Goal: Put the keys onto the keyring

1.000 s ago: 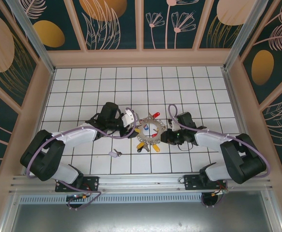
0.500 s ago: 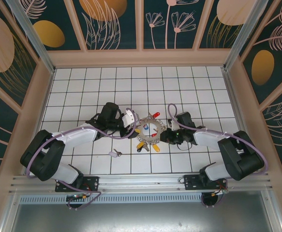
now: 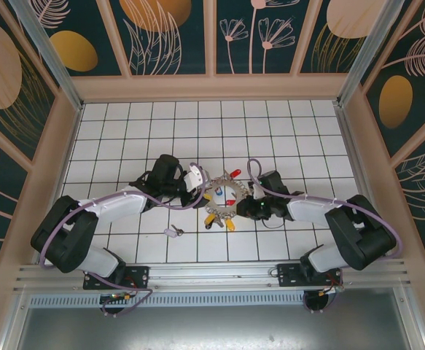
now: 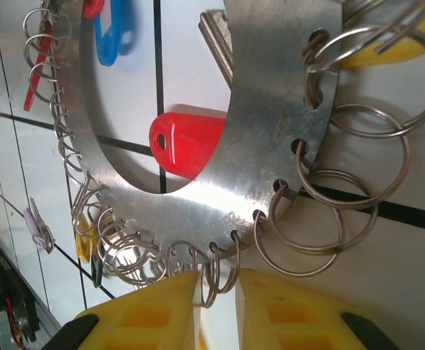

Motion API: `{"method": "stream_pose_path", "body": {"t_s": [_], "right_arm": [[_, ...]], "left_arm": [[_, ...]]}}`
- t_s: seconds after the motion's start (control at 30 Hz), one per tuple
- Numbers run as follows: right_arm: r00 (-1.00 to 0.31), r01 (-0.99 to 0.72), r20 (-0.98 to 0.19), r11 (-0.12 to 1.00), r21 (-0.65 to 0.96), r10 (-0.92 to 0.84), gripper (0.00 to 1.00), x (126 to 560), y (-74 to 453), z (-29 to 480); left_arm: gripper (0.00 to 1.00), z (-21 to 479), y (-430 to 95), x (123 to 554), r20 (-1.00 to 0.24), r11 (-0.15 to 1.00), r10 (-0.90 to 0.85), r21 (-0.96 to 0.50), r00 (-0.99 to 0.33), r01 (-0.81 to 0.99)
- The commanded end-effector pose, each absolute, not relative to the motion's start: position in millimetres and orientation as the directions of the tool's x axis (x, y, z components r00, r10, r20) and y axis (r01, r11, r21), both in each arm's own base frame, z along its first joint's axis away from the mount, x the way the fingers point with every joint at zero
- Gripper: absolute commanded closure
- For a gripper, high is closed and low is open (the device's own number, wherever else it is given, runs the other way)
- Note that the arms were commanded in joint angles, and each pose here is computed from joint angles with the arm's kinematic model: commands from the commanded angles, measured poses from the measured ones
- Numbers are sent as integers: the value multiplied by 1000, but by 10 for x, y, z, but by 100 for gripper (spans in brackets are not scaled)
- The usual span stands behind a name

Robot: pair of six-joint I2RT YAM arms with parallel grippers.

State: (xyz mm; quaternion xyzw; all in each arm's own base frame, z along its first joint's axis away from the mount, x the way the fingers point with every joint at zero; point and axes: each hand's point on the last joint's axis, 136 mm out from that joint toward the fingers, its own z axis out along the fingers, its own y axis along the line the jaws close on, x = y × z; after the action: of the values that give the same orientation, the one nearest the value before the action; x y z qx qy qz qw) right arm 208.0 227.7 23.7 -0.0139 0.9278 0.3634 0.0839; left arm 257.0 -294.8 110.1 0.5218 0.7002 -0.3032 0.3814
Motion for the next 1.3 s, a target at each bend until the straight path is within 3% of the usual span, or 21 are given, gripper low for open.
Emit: {"method": "stream_pose_path", "body": {"t_s": [0.0, 0.27, 0.4, 0.7, 1.0, 1.27], "right_arm": [[-982, -38, -166, 770, 636, 89, 80, 2124, 2286, 147], [-978, -16, -172, 779, 627, 118, 84, 2182, 2336, 149], [-972, -38, -202, 773, 634, 117, 94, 2230, 2356, 233], [-918, -257, -396, 783, 566, -15, 100, 2359, 2326, 603], [-694, -633, -691, 628, 453, -200, 100, 2362, 2473, 1108], [-379, -835, -908, 489, 253, -176, 100, 2269, 2522, 1581]], "left_arm": [[42, 1104, -2976, 2608, -856, 287, 490, -17, -162, 958], [42, 1093, -2975, 2599, -856, 286, 491, -17, -162, 958], [42, 1107, -2977, 2599, -858, 286, 489, -15, -160, 958], [41, 1330, -3049, 2582, -895, 257, 429, -8, -122, 966], [41, 1594, -3200, 2550, -941, 186, 329, -22, -84, 982], [41, 1562, -3357, 2437, -947, 85, 318, -23, -49, 996]]}}
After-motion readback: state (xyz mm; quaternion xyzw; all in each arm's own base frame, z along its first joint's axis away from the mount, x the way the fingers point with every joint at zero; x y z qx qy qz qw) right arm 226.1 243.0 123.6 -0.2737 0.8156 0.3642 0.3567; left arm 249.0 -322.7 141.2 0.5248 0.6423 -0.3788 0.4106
